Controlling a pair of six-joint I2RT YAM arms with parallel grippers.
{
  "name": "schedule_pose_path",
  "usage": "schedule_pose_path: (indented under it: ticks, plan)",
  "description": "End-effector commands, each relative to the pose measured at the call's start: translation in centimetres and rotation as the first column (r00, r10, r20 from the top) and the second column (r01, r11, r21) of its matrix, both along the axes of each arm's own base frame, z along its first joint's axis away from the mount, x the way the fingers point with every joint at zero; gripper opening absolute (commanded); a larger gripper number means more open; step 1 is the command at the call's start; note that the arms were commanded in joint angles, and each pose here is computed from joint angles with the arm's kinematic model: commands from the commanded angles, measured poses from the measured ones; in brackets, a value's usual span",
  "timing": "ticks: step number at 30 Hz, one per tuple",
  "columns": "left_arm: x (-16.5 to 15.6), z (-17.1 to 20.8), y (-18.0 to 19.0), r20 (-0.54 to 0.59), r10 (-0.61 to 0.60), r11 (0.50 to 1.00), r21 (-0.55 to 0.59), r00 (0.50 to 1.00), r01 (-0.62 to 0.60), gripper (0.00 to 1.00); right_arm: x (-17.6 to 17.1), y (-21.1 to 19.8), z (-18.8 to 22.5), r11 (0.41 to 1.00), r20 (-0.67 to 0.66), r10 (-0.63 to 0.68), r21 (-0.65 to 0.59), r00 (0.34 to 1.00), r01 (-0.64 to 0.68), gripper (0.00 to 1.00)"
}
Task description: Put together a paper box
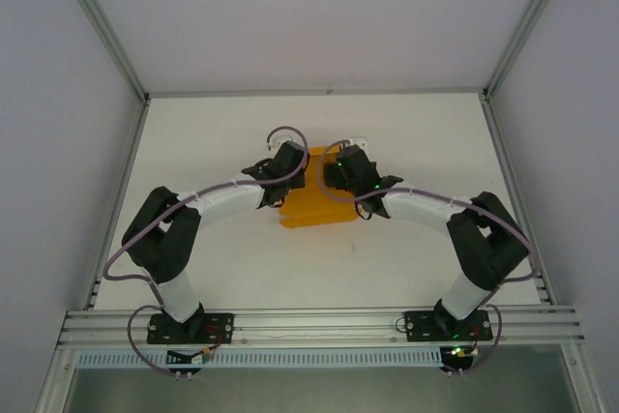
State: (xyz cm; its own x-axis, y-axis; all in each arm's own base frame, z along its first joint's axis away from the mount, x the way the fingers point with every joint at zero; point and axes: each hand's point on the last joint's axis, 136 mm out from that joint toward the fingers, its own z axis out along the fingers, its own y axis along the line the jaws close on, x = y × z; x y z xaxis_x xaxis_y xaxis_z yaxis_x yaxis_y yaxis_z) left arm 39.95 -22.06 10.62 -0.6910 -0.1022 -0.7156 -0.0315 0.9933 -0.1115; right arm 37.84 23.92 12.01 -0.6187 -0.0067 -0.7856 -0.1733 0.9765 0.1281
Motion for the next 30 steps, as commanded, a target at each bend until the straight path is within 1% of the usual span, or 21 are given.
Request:
schedule_pose_path:
  ticks: [1, 2, 4, 6, 8, 9, 11, 13, 16, 20, 22, 23, 25, 27, 28, 30]
  plan:
    - [0.1, 1.9, 0.2, 0.012, -0.050, 0.999, 0.018, 0.999, 0.050, 0.00, -1.6, 2.5, 3.5, 0.976, 0.075, 0.172, 0.122, 0.982, -0.180, 1.00]
    - [0.2, 2.3, 0.3, 0.015, -0.047, 0.999, 0.021, 0.999, 0.047, 0.00, -1.9, 2.3, 4.1, 0.973, 0.092, 0.176, 0.137, 0.980, -0.188, 1.00]
    - [0.1, 2.8, 0.2, 0.018, -0.071, 0.997, 0.029, 0.997, 0.070, 0.00, -2.3, 1.3, 4.6, 0.978, 0.102, 0.141, 0.138, 0.985, -0.154, 1.00]
    - [-0.1, 3.1, 0.2, 0.023, -0.083, 0.996, 0.023, 0.996, 0.082, 0.00, -2.8, 0.4, 4.7, 0.983, 0.093, 0.148, 0.094, 0.985, -0.156, 1.00]
    - [-0.3, 3.4, 0.2, 0.029, -0.093, 0.996, 0.016, 0.995, 0.093, 0.00, -3.2, -0.4, 4.2, 0.983, 0.068, 0.176, 0.041, 0.982, -0.179, 0.98]
    - [-0.3, 3.4, 0.3, 0.029, -0.093, 0.996, 0.015, 0.995, 0.093, 0.00, -3.6, -0.6, 3.8, 0.978, 0.042, 0.205, 0.019, 0.978, -0.206, 0.95]
    - [-0.5, 3.5, 0.3, 0.022, -0.100, 0.995, 0.020, 0.995, 0.100, 0.00, -3.9, -1.0, 3.0, 0.974, -0.005, 0.226, 0.003, 0.974, -0.226, 0.93]
    - [-0.7, 3.4, 0.1, 0.015, -0.115, 0.993, 0.015, 0.993, 0.115, 0.00, -3.5, -1.6, 2.4, 0.978, -0.029, 0.207, -0.001, 0.978, -0.207, 0.83]
    - [-1.0, 3.2, -0.3, 0.010, -0.144, 0.990, -0.002, 0.990, 0.144, 0.00, -2.1, -2.0, 2.3, 0.983, -0.025, 0.182, 0.019, 0.983, -0.182, 0.72]
    - [-1.2, 2.9, -0.6, -0.006, -0.159, 0.987, -0.003, 0.987, 0.159, 0.00, -0.7, -0.1, 2.6, 0.968, -0.003, 0.248, 0.047, 0.969, -0.247, 0.66]
    - [-1.2, 2.7, -0.7, -0.011, -0.163, 0.987, -0.012, 0.987, 0.163, 0.00, 0.2, 0.5, 2.3, 0.968, -0.009, 0.246, 0.045, 0.969, -0.245, 0.64]
    - [-1.3, 2.7, -0.8, -0.012, -0.164, 0.986, -0.018, 0.986, 0.164, 0.00, 0.6, 0.5, 2.1, 0.971, -0.015, 0.237, 0.036, 0.971, -0.237, 0.60]
    - [-1.3, 2.6, -1.0, -0.013, -0.168, 0.986, -0.026, 0.986, 0.167, 0.00, 1.5, 0.4, 1.5, 0.979, -0.034, 0.201, 0.022, 0.979, -0.200, 0.47]
    - [-1.3, 2.6, -0.9, -0.014, -0.163, 0.986, -0.028, 0.987, 0.163, 0.00, 2.3, -0.1, 1.2, 0.990, -0.030, 0.140, 0.016, 0.990, -0.140, 0.29]
    - [-1.3, 2.6, -0.8, -0.016, -0.156, 0.988, -0.022, 0.988, 0.156, 0.00, 2.5, -0.5, 1.1, 0.994, -0.029, 0.114, 0.006, 0.993, -0.114, 0.22]
    - [-1.2, 2.6, -0.3, -0.018, -0.126, 0.992, -0.009, 0.992, 0.126, 0.00, 3.0, -1.4, 0.9, 0.998, -0.028, 0.052, -0.018, 0.998, -0.052, 0.13]
